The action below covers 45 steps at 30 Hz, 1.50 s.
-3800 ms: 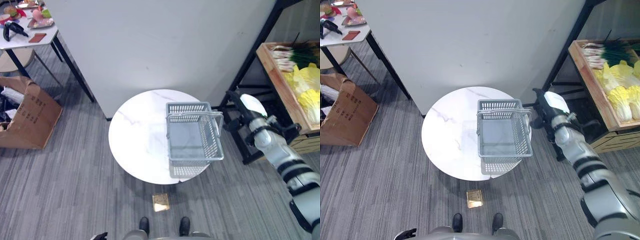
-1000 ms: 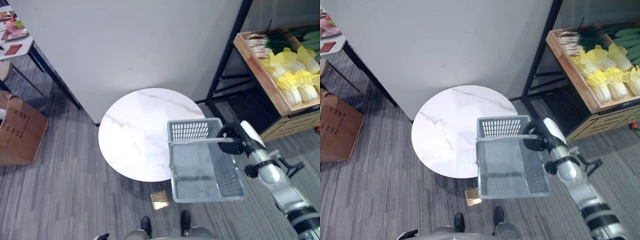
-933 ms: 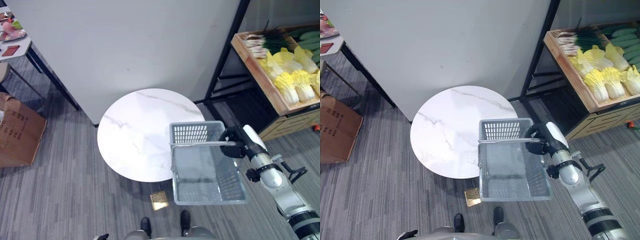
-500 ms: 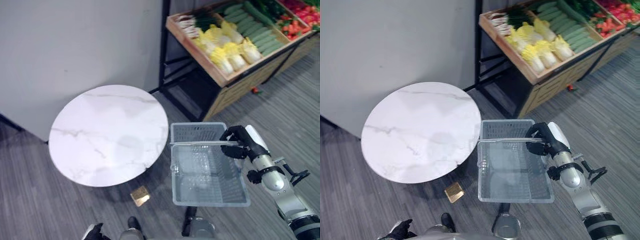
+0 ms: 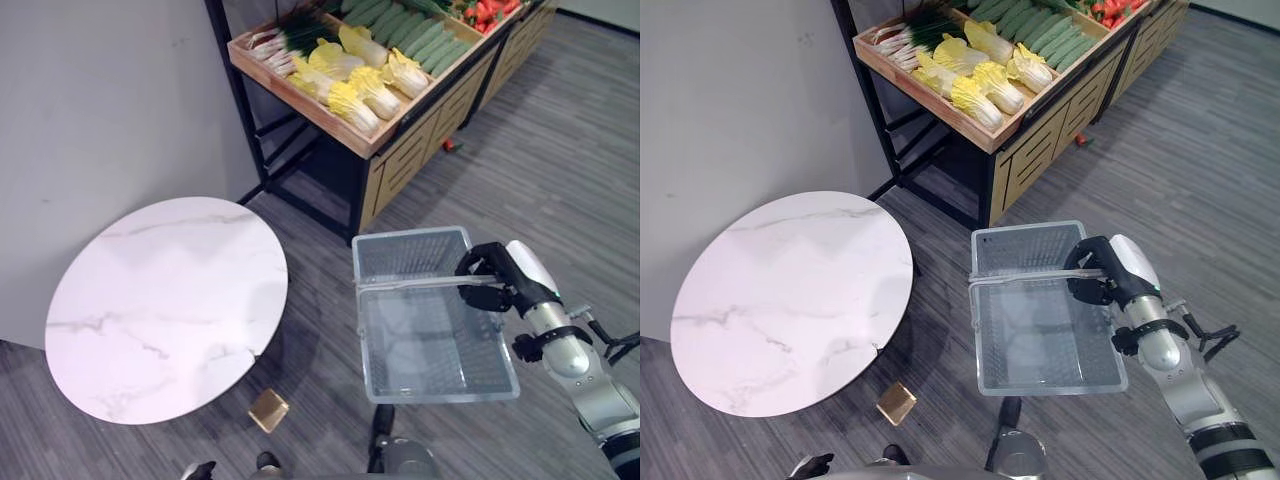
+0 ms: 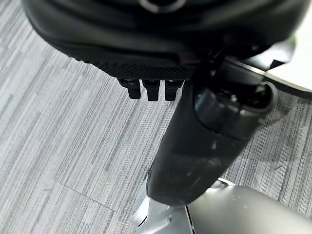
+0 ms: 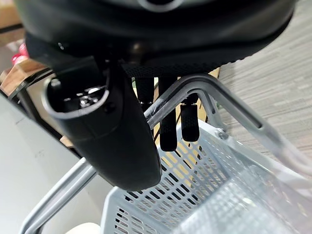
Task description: Get the vegetables into the basket
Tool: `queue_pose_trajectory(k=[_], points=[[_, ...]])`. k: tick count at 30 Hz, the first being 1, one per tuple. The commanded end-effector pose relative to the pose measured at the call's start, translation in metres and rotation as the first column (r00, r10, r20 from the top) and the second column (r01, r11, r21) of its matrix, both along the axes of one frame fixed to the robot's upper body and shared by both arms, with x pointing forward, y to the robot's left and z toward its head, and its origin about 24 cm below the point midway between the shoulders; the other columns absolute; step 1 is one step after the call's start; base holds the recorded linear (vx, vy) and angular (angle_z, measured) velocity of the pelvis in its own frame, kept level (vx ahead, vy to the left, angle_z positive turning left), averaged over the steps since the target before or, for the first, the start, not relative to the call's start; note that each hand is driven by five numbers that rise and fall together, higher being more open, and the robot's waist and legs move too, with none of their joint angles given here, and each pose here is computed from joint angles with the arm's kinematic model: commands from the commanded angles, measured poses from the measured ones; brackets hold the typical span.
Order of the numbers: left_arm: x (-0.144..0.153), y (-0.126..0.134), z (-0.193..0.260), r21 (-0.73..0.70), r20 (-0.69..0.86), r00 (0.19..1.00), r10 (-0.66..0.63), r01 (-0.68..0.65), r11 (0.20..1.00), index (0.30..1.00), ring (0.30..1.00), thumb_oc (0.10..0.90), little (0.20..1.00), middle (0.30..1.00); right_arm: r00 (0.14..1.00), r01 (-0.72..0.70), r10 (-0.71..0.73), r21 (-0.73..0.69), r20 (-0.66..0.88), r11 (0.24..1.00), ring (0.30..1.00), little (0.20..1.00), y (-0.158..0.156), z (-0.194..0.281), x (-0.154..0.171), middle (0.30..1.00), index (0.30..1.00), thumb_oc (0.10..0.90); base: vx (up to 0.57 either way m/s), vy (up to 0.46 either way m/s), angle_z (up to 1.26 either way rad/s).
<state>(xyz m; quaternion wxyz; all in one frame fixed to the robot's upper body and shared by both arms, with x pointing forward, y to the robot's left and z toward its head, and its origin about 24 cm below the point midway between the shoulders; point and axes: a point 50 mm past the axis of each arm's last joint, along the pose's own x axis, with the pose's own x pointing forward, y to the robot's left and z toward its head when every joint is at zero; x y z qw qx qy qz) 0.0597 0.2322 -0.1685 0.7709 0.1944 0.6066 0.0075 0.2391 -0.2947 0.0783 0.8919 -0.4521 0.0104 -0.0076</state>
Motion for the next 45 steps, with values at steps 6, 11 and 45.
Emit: queue_pose_trajectory(k=[6, 11, 45], points=[[0.022, 0.009, 0.006, 0.022, 0.102, 0.992, 0.079, -0.082, 0.996, 1.000, 1.000, 0.900, 1.000, 1.000, 0.887, -0.170, 0.168, -0.034, 0.429, 0.985, 0.300, 0.300, 0.027, 0.093, 0.025, 0.300, 0.300, 0.400, 0.01, -0.179, -0.51], [0.010, 0.015, 0.006, 0.031, 0.074, 0.993, 0.098, -0.100, 0.994, 1.000, 1.000, 0.900, 1.000, 1.000, 0.896, -0.212, 0.205, -0.026, 0.393, 0.977, 0.300, 0.300, 0.033, 0.090, 0.032, 0.300, 0.300, 0.400, 0.10, -0.021, -0.94], [0.036, 0.016, 0.012, 0.058, 0.146, 0.989, -0.031, 0.023, 0.998, 1.000, 1.000, 0.900, 1.000, 1.000, 0.962, -0.019, 0.022, -0.010, 0.271, 1.000, 0.300, 0.300, 0.002, 0.046, 0.020, 0.300, 0.300, 0.400, 0.02, 0.031, -0.46]])
